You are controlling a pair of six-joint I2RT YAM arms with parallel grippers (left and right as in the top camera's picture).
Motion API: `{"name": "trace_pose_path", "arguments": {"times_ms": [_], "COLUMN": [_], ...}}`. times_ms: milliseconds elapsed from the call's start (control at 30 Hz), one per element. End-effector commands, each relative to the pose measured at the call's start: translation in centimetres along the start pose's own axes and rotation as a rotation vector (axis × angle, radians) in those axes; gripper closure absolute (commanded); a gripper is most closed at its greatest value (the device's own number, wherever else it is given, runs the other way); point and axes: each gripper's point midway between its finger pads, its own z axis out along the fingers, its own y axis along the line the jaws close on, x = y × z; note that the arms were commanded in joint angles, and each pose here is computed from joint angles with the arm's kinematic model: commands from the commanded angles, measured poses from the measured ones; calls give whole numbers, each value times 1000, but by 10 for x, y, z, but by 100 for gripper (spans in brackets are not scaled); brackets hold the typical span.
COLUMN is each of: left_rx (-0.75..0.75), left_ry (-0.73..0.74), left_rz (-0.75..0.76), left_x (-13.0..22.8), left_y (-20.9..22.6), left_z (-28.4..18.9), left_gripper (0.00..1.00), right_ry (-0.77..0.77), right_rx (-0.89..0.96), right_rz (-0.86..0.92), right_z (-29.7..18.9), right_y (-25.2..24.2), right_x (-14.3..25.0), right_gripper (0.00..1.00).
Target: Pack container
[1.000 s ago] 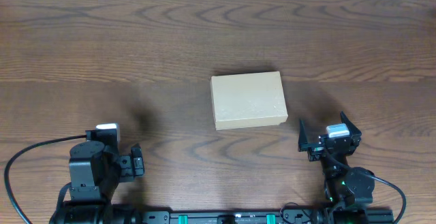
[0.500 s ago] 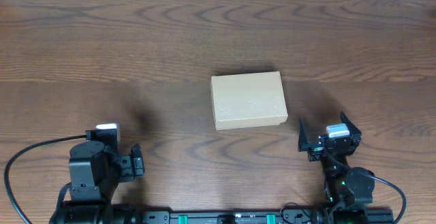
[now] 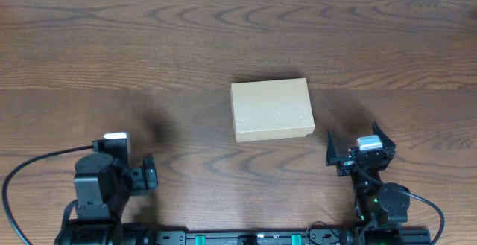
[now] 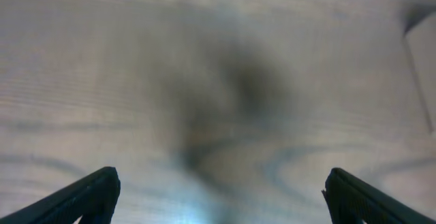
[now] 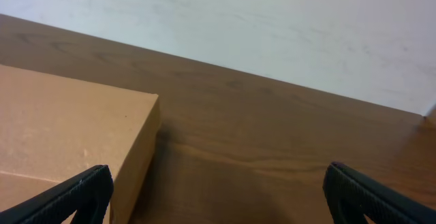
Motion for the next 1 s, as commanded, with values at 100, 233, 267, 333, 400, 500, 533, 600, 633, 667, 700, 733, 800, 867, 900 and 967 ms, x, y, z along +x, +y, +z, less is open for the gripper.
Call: {"name": "trace_pose_path", "arguments": {"times_ms": [100, 233, 267, 333, 400, 500, 533, 600, 633, 667, 700, 733, 800, 867, 900, 967], "left_rx": [20, 7, 1, -6, -10, -6, -4, -4, -3, -3, -3, -3, -3, 1, 7, 14], "left_ry": [-326, -517, -543, -598, -647, -712, -725, -742, -751, -756, -762, -766, -756, -738, -724, -700], "left_rz": [-13, -25, -28, -33, -38, -42, -44, -45, -45, -46, -46, -46, -46, -45, -43, -39], "left_x": [-52, -69, -70, -71, -72, -73, -73, -74, -75, -76, -76, -76, -72, -67, -63, -56], "left_y": [-3, 1, 2, 4, 5, 5, 4, 4, 4, 4, 4, 4, 4, 3, 2, 0], "left_z": [-14, -27, -28, -29, -30, -29, -29, -26, -25, -25, -24, -22, -16, -8, -3, 7], "left_gripper": [5, 5, 5, 5, 5, 5, 5, 5, 5, 5, 5, 5, 5, 5, 5, 5], "right_ry": [3, 3, 3, 3, 3, 3, 3, 3, 3, 3, 3, 3, 3, 3, 3, 3], "right_rx": [16, 16, 16, 16, 16, 16, 16, 16, 16, 16, 16, 16, 16, 16, 16, 16], "right_rz": [19, 19, 19, 19, 19, 19, 19, 19, 19, 19, 19, 19, 19, 19, 19, 19], "right_z": [0, 0, 0, 0, 0, 0, 0, 0, 0, 0, 0, 0, 0, 0, 0, 0], "right_y": [-3, -3, -3, -3, -3, -3, -3, -3, -3, -3, -3, -3, -3, -3, -3, -3], "right_x": [3, 3, 3, 3, 3, 3, 3, 3, 3, 3, 3, 3, 3, 3, 3, 3], "right_gripper": [1, 1, 1, 1, 1, 1, 1, 1, 1, 1, 1, 1, 1, 1, 1, 1]}}
